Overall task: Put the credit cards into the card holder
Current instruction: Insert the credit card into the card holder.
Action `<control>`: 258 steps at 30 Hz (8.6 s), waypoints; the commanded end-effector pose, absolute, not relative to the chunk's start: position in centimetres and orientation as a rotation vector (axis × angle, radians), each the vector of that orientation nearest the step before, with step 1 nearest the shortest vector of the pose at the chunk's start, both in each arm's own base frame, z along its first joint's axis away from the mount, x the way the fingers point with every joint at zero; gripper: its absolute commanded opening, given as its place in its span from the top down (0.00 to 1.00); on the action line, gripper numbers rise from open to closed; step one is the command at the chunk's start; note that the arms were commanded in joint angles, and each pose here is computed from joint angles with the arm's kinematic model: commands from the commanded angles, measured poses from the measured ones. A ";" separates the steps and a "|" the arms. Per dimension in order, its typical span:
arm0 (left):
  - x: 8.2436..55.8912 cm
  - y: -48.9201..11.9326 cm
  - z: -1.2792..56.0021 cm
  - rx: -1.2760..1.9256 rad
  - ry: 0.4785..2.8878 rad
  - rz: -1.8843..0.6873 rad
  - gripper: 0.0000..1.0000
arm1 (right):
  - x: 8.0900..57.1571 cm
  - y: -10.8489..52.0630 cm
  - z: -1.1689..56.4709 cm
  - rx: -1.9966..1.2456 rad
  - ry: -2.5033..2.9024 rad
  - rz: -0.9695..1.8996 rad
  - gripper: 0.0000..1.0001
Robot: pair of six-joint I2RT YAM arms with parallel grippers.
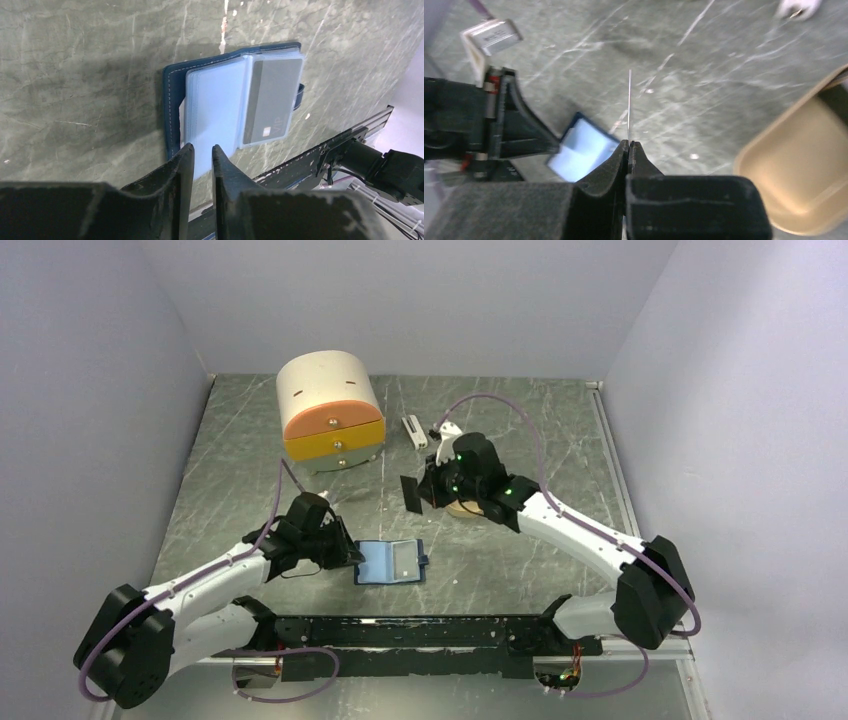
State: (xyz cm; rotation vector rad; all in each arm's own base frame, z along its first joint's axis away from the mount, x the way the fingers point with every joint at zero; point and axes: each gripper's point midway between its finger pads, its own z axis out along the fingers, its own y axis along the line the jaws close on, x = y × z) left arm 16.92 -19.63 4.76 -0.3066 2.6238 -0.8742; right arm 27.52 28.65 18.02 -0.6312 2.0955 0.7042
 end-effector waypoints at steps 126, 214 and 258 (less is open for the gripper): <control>15.3 -18.1 0.8 -0.323 2.774 -0.744 0.87 | 16.4 35.3 2.2 -0.096 2.596 1.377 0.97; 18.1 -24.5 6.3 -0.128 2.703 -0.959 0.83 | 17.8 32.5 1.6 -0.298 2.554 0.999 0.77; 17.9 -27.9 8.6 0.081 2.529 -1.281 0.91 | 19.9 29.7 1.5 -0.246 2.505 0.951 0.77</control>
